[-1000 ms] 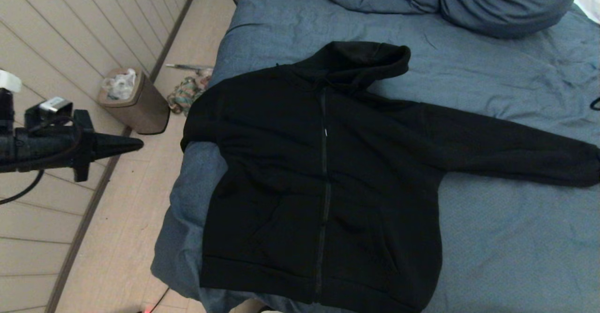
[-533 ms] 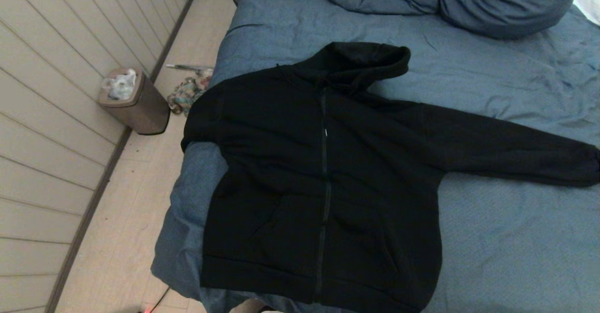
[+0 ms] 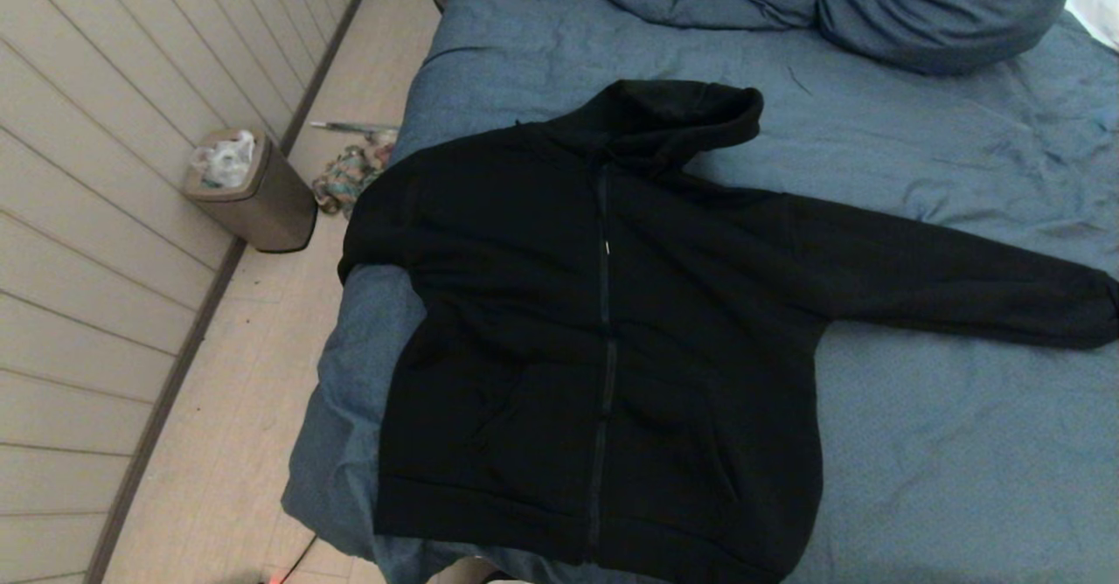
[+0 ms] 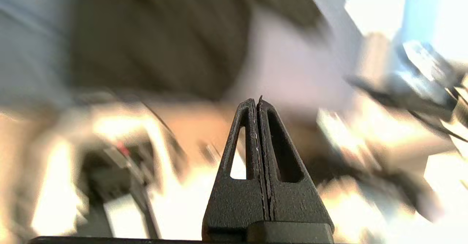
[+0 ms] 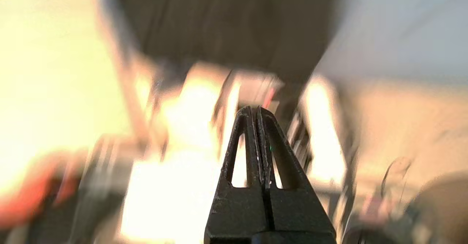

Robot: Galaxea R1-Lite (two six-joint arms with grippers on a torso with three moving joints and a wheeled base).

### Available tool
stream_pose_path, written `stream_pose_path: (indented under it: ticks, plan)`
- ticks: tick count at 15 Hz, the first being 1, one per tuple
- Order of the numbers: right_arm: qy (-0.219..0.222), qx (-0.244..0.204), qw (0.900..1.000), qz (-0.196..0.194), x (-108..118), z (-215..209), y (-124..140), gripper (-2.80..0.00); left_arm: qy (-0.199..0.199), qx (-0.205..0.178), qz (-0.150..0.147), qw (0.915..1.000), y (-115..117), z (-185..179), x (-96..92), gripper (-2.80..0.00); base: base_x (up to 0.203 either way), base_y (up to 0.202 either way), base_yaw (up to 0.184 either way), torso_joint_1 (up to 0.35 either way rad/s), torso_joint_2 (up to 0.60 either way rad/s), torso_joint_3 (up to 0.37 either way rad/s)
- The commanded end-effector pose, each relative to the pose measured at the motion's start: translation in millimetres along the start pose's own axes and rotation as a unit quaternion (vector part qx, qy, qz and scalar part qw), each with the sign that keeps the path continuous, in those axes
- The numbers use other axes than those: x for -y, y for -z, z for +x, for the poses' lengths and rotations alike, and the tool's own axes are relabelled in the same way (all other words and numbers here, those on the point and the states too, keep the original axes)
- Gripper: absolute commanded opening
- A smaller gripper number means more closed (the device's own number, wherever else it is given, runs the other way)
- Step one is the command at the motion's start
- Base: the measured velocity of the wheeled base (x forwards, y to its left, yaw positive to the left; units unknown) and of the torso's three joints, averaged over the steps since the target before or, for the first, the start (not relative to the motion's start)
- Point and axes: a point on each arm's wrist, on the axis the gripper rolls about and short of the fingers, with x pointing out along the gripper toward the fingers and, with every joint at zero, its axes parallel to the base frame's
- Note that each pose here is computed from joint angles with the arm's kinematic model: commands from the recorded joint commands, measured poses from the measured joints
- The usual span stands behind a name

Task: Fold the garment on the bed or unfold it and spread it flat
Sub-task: Fold the black sweatshirt

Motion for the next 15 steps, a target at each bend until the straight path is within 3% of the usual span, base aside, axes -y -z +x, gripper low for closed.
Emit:
stream_pose_path:
  ticks: [1, 2, 3, 5, 8, 9, 10, 12, 13, 14, 15]
  plan:
    - [-0.055, -0.05, 0.997, -0.036, -5.7, -25.9, 38.9, -2.8, 0.074, -0.058, 0.019, 0.9954, 20.9, -27.0, 5.1, -2.8, 0.0, 0.0, 0.0, 0.0, 0.0, 0.0]
    - [-0.074, -0.046, 0.995, -0.057, -3.1, -39.6, 60.3, -2.8, 0.078, -0.054, 0.038, 0.9948, 40.3, -44.7, 3.1, -2.8, 0.0, 0.0, 0.0, 0.0, 0.0, 0.0]
    - [-0.067, -0.027, 0.995, -0.069, 2.6, -47.2, 81.7, -2.8, 0.049, -0.039, 0.051, 0.9967, 59.0, -52.2, -5.1, -2.8, 0.0, 0.0, 0.0, 0.0, 0.0, 0.0]
    - [-0.01, 0.018, 0.996, -0.081, 22.5, -35.5, 115.2, -2.8, -0.031, -0.032, 0.06, 0.9972, 89.6, -38.8, -33.8, -2.8, 0.0, 0.0, 0.0, 0.0, 0.0, 0.0]
    - [0.062, 0.112, 0.986, -0.103, 55.1, 7.0, 146.6, -2.8, -0.138, -0.013, 0.094, 0.9859, 135.1, -6.5, -83.5, -2.8, 0.0, 0.0, 0.0, 0.0, 0.0, 0.0]
    - [0.085, 0.158, 0.977, -0.117, 65.7, 22.0, 153.3, -2.8, -0.182, 0.021, 0.132, 0.9741, 150.4, 3.1, -101.1, -2.8, 0.0, 0.0, 0.0, 0.0, 0.0, 0.0]
    - [0.106, 0.206, 0.963, -0.139, 75.1, 35.7, 158.6, -2.8, -0.232, 0.056, 0.177, 0.9549, 161.2, 13.0, -117.9, -2.8, 0.0, 0.0, 0.0, 0.0, 0.0, 0.0]
    - [0.158, 0.296, 0.924, -0.185, 92.5, 63.3, 162.9, -2.8, -0.318, 0.146, 0.255, 0.9013, 166.2, 35.9, -147.1, -2.8, 0.0, 0.0, 0.0, 0.0, 0.0, 0.0]
    - [0.173, 0.337, 0.904, -0.199, 99.6, 75.4, 163.8, -2.8, -0.333, 0.204, 0.294, 0.8724, 163.5, 41.7, -152.8, -2.8, 0.0, 0.0, 0.0, 0.0, 0.0, 0.0]
    - [0.173, 0.379, 0.885, -0.208, 102.5, 81.0, 163.3, -2.8, -0.336, 0.24, 0.315, 0.8549, 161.8, 43.5, -154.2, -2.8, 0.0, 0.0, 0.0, 0.0, 0.0, 0.0]
    - [0.165, 0.404, 0.875, -0.21, 103.4, 83.1, 163.4, -2.8, -0.332, 0.255, 0.329, 0.8461, 160.9, 43.4, -153.4, -2.8, 0.0, 0.0, 0.0, 0.0, 0.0, 0.0]
